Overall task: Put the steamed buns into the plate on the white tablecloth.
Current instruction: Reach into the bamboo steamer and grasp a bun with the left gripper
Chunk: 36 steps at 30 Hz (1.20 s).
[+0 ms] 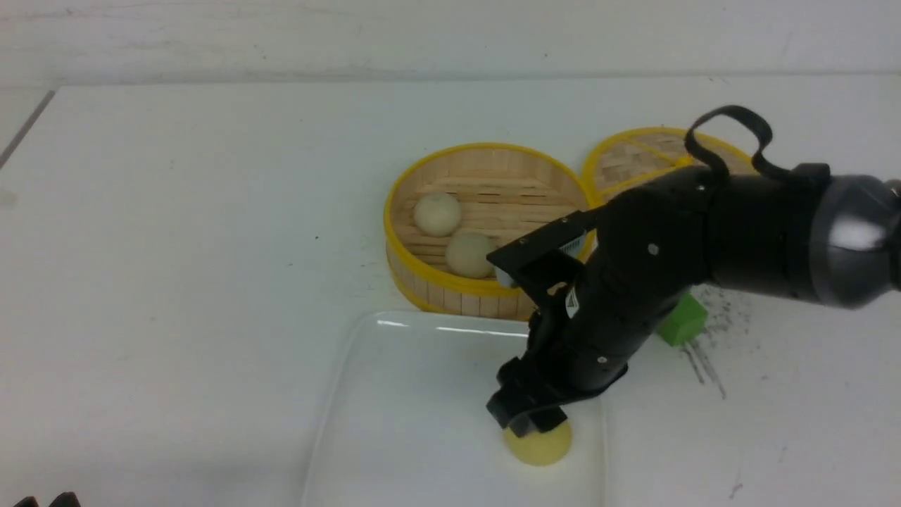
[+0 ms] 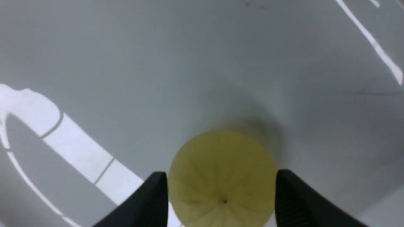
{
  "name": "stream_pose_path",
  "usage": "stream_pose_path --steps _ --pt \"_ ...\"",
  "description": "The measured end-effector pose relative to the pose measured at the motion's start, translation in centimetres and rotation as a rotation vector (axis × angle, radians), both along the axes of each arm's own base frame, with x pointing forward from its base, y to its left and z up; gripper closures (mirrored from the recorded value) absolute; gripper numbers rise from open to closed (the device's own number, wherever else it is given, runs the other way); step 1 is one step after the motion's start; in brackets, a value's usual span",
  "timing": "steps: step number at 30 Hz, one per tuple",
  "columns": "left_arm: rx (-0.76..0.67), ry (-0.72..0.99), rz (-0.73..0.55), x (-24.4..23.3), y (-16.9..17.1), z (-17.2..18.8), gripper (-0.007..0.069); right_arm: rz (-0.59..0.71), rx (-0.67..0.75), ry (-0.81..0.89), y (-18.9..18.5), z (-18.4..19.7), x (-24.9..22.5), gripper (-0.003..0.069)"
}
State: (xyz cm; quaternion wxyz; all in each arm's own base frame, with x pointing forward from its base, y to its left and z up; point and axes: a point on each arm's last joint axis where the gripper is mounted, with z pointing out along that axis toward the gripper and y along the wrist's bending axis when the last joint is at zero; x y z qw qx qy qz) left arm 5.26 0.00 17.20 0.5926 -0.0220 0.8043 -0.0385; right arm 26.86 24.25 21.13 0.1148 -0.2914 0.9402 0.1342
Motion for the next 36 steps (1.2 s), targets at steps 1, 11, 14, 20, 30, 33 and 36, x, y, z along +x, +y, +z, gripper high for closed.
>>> stream_pose_path --steps 1,11,14,20,30,33,36 --pt "0.000 0.000 0.000 0.0 0.0 0.0 0.0386 0.010 -0.007 0.003 -0.2 0.8 -0.2 0.0213" --pt "0.000 0.000 0.000 0.0 0.0 0.0 0.0386 -0.003 0.048 -0.196 -4.4 13.2 -4.2 0.0622" --pt "0.000 0.000 0.000 0.0 0.0 0.0 0.0386 -0.032 0.123 -0.270 -6.5 16.5 -6.6 0.0673" --pt "-0.018 0.001 0.003 0.0 0.0 0.0 0.0384 -0.077 0.231 -0.363 -10.8 18.6 -11.8 0.0673" --pt "-0.752 0.072 0.086 -0.1 -1.3 0.1 0.0384 -0.141 0.522 -0.658 -16.8 15.0 -18.6 0.0669" --pt "-0.901 0.083 0.108 -0.1 -1.5 0.2 0.0384 -0.161 0.622 -0.763 -18.1 12.4 -20.0 0.0668" --pt "-0.928 0.043 0.105 0.0 -1.4 0.5 0.0384 -0.170 0.658 -0.800 -18.6 10.5 -20.5 0.0666"
